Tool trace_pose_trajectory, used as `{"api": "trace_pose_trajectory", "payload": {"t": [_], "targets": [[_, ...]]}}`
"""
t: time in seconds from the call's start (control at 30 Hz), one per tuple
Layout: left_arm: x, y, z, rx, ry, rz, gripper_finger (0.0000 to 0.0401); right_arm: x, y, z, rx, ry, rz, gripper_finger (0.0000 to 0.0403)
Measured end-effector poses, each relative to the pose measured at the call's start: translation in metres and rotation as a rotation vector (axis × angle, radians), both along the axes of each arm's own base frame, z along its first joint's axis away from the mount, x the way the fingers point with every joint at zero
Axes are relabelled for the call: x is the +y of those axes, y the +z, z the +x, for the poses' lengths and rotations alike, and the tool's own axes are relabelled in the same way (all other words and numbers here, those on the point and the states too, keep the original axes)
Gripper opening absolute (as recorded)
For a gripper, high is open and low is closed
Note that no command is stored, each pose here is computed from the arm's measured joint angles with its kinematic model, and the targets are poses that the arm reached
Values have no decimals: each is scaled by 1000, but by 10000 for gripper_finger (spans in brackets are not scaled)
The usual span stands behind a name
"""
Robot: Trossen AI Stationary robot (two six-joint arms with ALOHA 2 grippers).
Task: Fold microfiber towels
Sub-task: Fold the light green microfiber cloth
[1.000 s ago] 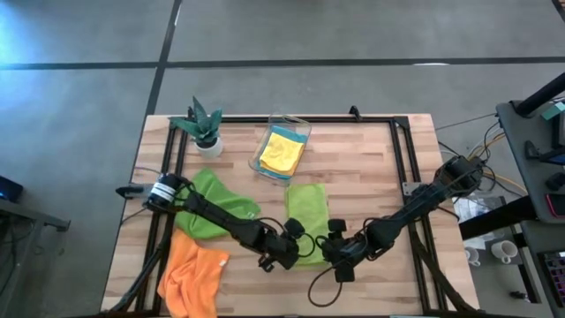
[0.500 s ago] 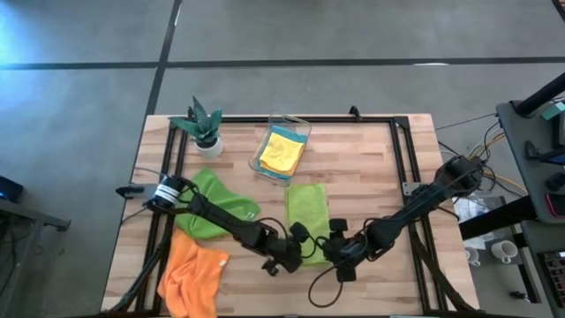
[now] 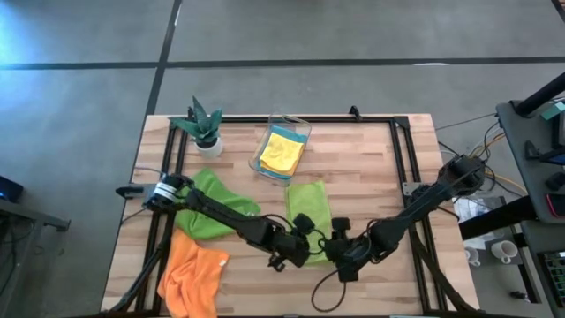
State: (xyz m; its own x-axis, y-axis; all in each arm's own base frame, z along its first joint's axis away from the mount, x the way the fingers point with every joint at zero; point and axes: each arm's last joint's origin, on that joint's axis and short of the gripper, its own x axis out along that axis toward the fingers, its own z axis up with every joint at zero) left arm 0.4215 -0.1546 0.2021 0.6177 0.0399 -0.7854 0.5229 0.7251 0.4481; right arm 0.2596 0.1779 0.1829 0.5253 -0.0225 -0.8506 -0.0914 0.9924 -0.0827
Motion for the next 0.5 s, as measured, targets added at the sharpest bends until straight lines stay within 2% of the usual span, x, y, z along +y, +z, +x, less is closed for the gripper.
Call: {"api": "trace_pose_trajectory", "payload": {"t": [0.13,0.27,0.4,0.5], "targets": [[7,-2,-13,62,68,-18,82,5,-21,5,54,9,-16,187],[11,-16,-19,84,102,-27,82,1,-42,-2,204,16,-72,187],[11,-26,-19,88,129,-41,82,-9,-44,-19,388,-8,-166,187],[20,-31,-19,111,151,-31,82,-18,-36,-34,483,-55,-233,187]]}}
